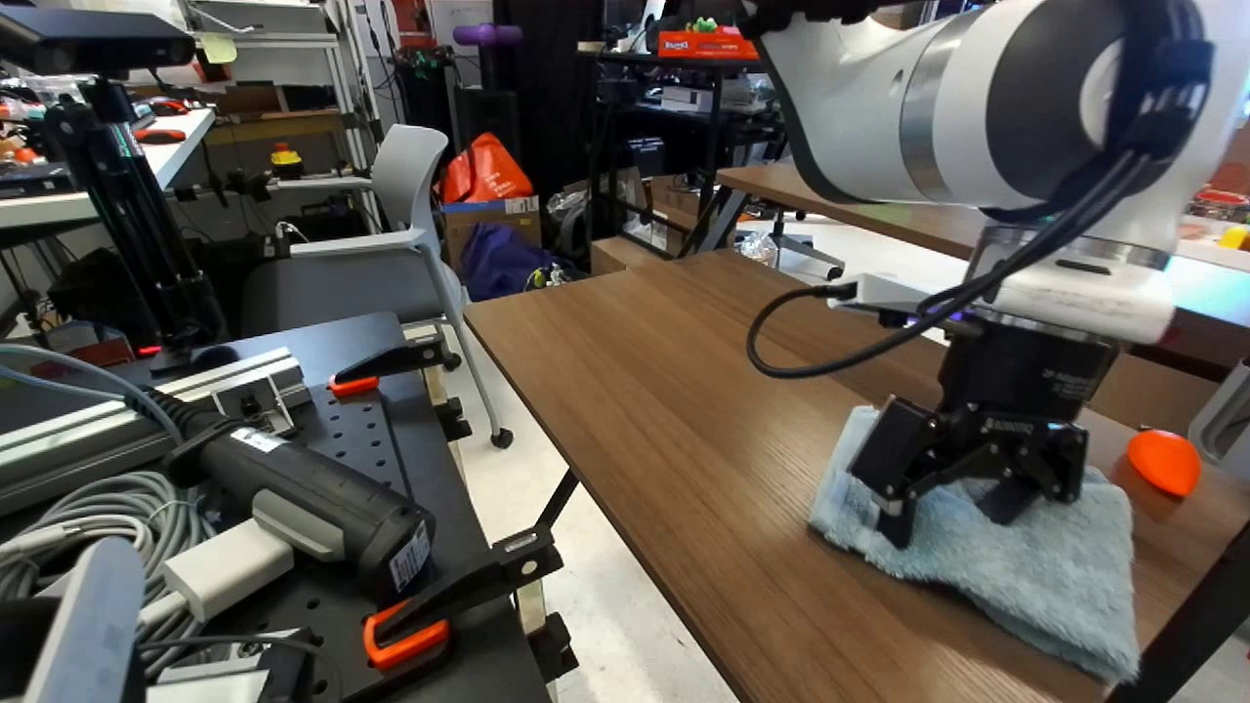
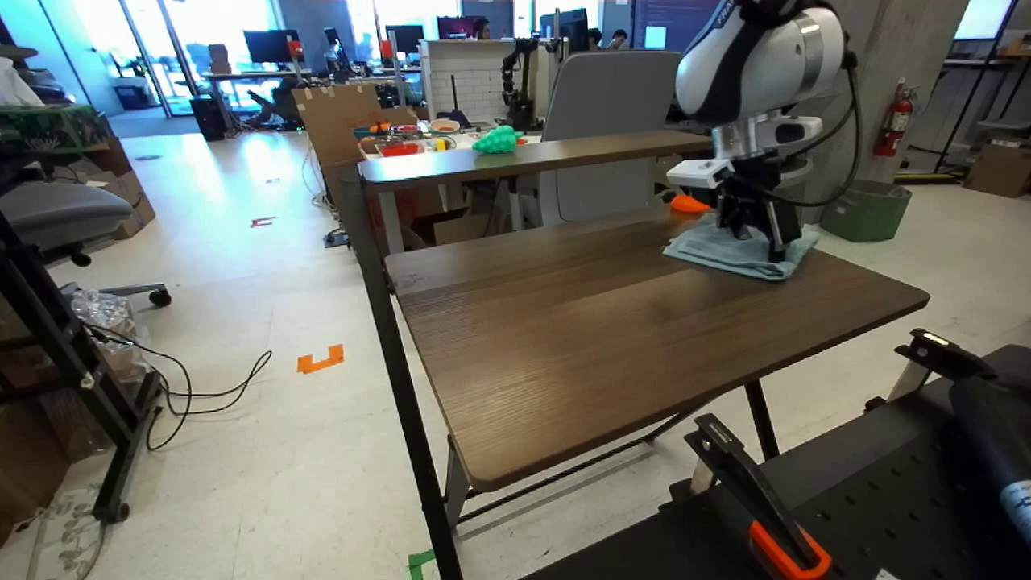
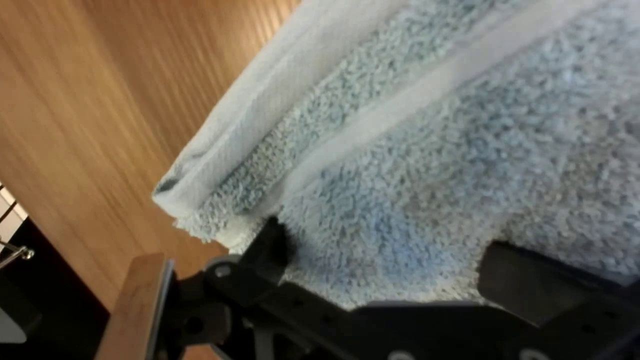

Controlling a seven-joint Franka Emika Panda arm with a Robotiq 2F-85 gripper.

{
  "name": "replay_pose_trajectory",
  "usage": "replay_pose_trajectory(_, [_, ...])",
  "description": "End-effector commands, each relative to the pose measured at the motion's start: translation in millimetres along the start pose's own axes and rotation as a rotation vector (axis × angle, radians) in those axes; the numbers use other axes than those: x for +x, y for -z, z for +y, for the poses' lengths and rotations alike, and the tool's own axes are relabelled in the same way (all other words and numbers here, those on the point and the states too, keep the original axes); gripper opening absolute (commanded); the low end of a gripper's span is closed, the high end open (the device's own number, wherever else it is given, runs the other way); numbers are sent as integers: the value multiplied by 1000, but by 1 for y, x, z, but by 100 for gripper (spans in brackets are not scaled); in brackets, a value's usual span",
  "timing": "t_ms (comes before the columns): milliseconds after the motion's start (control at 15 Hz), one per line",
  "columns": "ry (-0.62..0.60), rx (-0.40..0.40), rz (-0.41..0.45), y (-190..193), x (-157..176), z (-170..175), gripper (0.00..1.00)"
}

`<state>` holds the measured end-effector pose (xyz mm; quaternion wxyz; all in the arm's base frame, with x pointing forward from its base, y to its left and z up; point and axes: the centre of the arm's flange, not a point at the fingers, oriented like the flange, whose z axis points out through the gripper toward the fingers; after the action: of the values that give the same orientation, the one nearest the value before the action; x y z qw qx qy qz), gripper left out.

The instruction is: Use the towel to clean the table

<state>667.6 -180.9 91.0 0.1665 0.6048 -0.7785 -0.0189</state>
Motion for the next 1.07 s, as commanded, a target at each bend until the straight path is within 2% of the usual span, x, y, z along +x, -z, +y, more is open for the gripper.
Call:
replay_pose_trajectory(0, [106,88,-84,0,-45,-21,100])
replay_pose_trajectory(133, [174,143,-117,6,-55,-26,100])
replay_pose_trajectory(333, [261,196,-147,8,-54,-38,100])
replay_pose_trajectory(533, [276,220,-161,12,-24,-63,100])
replay_pose_trajectory(733, [308,224,-190,9,-8,-72,100])
replay_pose_trajectory(1000, [535,252,-182,9,1,-80,100])
